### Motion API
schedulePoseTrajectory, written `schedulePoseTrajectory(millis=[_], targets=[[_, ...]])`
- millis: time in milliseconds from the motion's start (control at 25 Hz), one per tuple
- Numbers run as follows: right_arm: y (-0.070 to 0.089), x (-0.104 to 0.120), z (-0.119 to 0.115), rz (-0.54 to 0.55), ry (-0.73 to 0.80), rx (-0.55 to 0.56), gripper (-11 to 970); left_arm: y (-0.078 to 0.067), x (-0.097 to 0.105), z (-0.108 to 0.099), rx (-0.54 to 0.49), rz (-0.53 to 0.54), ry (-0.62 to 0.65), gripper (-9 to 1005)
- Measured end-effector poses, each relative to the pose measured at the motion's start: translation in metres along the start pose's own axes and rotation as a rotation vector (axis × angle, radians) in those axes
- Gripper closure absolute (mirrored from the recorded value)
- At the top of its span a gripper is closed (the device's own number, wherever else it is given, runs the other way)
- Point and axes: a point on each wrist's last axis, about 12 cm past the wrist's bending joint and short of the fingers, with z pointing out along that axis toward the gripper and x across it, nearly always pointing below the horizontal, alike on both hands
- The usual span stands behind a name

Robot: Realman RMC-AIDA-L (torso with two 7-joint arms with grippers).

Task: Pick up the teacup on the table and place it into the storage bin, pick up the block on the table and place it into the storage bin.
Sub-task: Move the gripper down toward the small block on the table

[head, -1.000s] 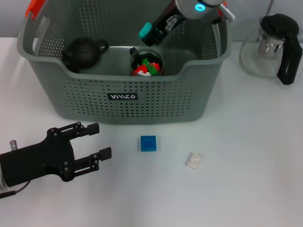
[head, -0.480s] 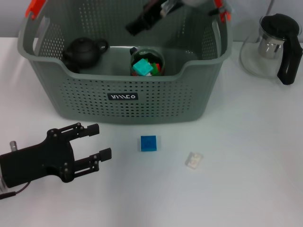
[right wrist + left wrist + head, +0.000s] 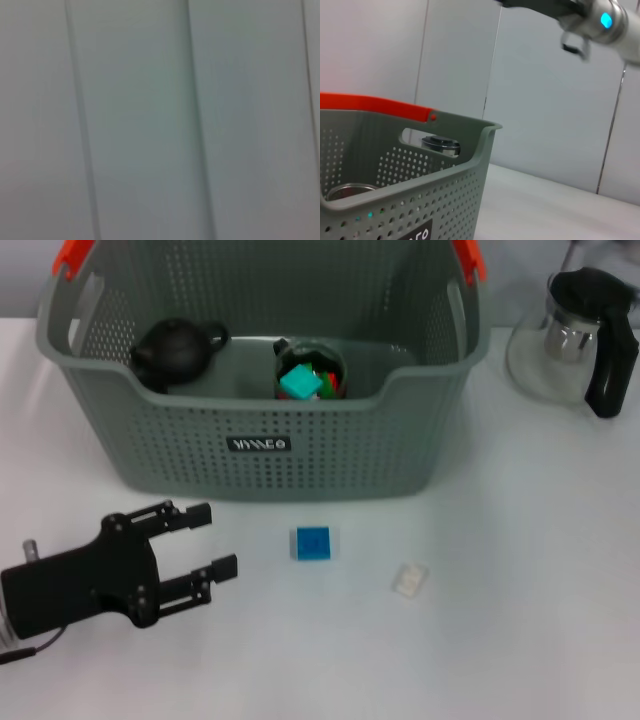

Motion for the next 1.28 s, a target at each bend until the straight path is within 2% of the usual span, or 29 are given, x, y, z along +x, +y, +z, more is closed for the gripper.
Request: schedulePoseTrajectory(millis=[160, 280, 360, 400, 440, 600, 760, 960, 1160, 1280], targets=[[0.009, 0.041, -0.061, 0.044, -0.170, -0.090, 235, 0.001, -0.001, 0.003, 0.006, 0.000, -0.003, 306], [0.021, 0.061, -0.094, 0.041, -0.168, -0.173, 235, 0.001, -0.001, 0.002, 0.006, 0.003, -0.002, 306], [0.030, 0.073, -0.111, 0.036, -0.053, -0.233, 235, 0.002, -0.001, 0.002, 0.006, 0.003, -0.001, 306], [0.033, 0.081, -0.122, 0.059, 0.108, -0.265, 236, 0.002, -0.002, 0.002, 0.006, 0.003, -0.001, 306], [0.033, 0.081, -0.122, 0.059, 0.108, -0.265, 236, 0.002, -0.002, 0.002, 0.005, 0.003, -0.001, 306], [0.025, 0.079, -0.133, 0.154, 0.414, -0.218, 236, 0.002, -0.002, 0.002, 0.006, 0.005, 0.002, 306], [0.011, 0.069, -0.124, 0.185, 0.725, -0.145, 235, 0.003, -0.003, 0.002, 0.009, 0.009, 0.004, 306], [-0.002, 0.054, -0.089, 0.141, 0.978, -0.135, 241, 0.003, -0.003, 0.002, 0.009, 0.010, 0.002, 306], [0.001, 0.056, -0.041, 0.031, 1.154, -0.162, 244, 0.002, -0.001, 0.001, 0.003, 0.003, 0.001, 306], [0.006, 0.063, -0.015, 0.012, 1.204, -0.179, 243, 0.000, 0.001, -0.001, -0.003, -0.004, 0.002, 306]])
